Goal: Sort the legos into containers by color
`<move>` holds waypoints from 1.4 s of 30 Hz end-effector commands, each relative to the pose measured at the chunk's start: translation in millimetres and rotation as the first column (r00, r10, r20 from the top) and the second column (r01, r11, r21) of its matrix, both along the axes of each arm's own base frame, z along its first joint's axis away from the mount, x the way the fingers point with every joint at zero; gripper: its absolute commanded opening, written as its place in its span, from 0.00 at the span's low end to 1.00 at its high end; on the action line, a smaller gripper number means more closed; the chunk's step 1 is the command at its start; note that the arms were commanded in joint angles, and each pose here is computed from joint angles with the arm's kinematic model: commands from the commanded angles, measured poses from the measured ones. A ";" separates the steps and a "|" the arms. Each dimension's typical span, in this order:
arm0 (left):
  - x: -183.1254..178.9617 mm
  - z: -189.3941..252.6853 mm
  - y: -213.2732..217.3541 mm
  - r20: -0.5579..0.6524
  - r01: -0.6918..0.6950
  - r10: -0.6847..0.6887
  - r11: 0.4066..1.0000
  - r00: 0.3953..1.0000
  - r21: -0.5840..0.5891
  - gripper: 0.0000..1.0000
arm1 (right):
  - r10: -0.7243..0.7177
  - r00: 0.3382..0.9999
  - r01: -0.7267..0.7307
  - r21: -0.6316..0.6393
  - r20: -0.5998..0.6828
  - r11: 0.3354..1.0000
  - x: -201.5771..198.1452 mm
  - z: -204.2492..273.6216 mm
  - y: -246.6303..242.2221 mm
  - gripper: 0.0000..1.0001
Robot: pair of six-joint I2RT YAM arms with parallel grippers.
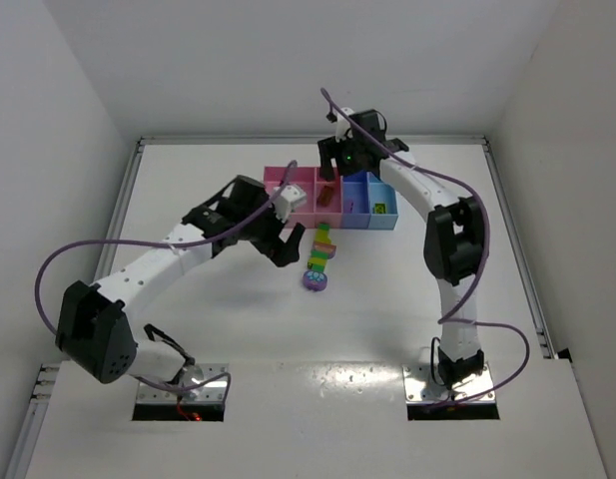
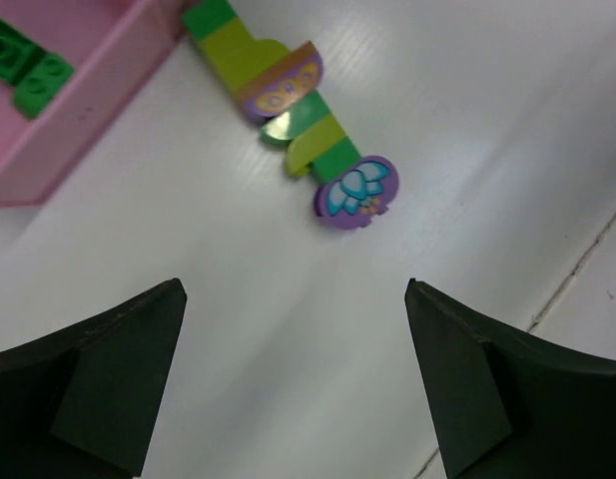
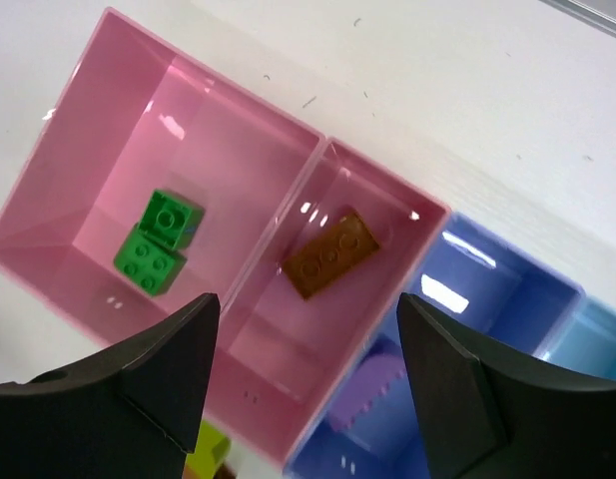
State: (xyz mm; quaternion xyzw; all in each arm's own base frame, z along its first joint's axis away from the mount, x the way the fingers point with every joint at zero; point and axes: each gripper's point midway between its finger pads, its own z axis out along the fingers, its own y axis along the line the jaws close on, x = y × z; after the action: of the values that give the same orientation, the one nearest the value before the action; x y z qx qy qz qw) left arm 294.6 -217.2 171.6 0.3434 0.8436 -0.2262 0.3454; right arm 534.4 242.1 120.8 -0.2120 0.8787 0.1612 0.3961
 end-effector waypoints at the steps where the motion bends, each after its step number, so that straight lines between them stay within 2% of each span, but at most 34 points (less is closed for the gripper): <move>1: -6.8 -5.1 -11.6 0.051 -0.070 0.067 0.996 0.996 0.049 0.98 | -0.094 0.985 0.087 0.055 0.145 0.995 -4.8 86.1 -30.8 0.72; 2: -5.6 -2.2 -17.4 0.067 -0.090 0.087 0.995 0.994 0.040 0.98 | -0.111 0.978 0.099 0.078 0.177 0.992 -13.1 111.0 -38.9 0.72; 5: -5.2 -23.7 -30.0 0.039 -0.236 0.234 0.968 0.972 0.087 0.96 | -0.174 0.968 0.170 0.037 0.182 0.985 -29.4 111.8 -75.6 0.72; 6: -5.3 -32.8 -31.6 0.027 -0.270 0.268 0.957 0.963 0.107 0.96 | -0.193 0.959 0.189 0.042 0.205 0.981 -40.8 128.3 -86.2 0.72; 7: -5.9 -36.0 -39.2 0.006 -0.298 0.299 0.949 0.954 0.102 0.96 | -0.204 0.961 0.205 0.014 0.187 0.979 -50.8 116.2 -96.8 0.72; 9: 2.3 -58.6 -40.6 -0.011 -0.356 0.362 0.921 0.932 0.157 0.96 | -0.243 0.947 0.244 0.023 0.212 0.970 -65.1 130.7 -118.6 0.72; 12: 3.4 -82.2 -53.0 -0.080 -0.376 0.396 0.907 0.915 0.189 0.96 | -0.285 0.942 0.289 0.005 0.179 0.957 -84.3 116.4 -145.0 0.72; 20: 17.3 -113.5 -75.3 -0.121 -0.388 0.421 0.894 0.899 0.224 0.95 | -0.325 0.934 0.325 0.020 0.150 0.945 -119.9 107.0 -177.6 0.72; 23: 22.4 -108.2 -89.4 -0.135 -0.371 0.396 0.912 0.908 0.176 0.93 | -0.340 0.931 0.339 0.031 0.130 0.940 -126.9 103.2 -185.6 0.72; 27: 20.6 -105.4 -99.3 -0.161 -0.352 0.372 0.926 0.914 0.138 0.93 | -0.359 0.927 0.356 0.045 0.113 0.933 -129.9 99.1 -194.2 0.72; 35: 12.9 -144.3 -101.9 -0.220 -0.361 0.401 0.911 0.889 0.199 0.91 | -0.370 0.923 0.366 0.055 0.108 0.929 -131.7 98.9 -202.0 0.72; 40: 15.7 -155.9 -99.7 -0.213 -0.369 0.416 0.901 0.884 0.228 0.82 | -0.375 0.922 0.371 0.060 0.096 0.927 -132.9 95.2 -206.9 0.72; 42: 15.6 -160.0 -97.8 -0.202 -0.345 0.396 0.906 0.896 0.245 0.68 | -0.375 0.922 0.371 0.061 0.096 0.927 -132.9 95.2 -206.9 0.72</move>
State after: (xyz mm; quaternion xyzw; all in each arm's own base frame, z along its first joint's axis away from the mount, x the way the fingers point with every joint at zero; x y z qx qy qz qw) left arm 311.4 -310.7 16.4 0.1688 0.9490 -0.1119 0.2417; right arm 400.6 34.7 201.2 -0.0443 0.8891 0.0810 0.4482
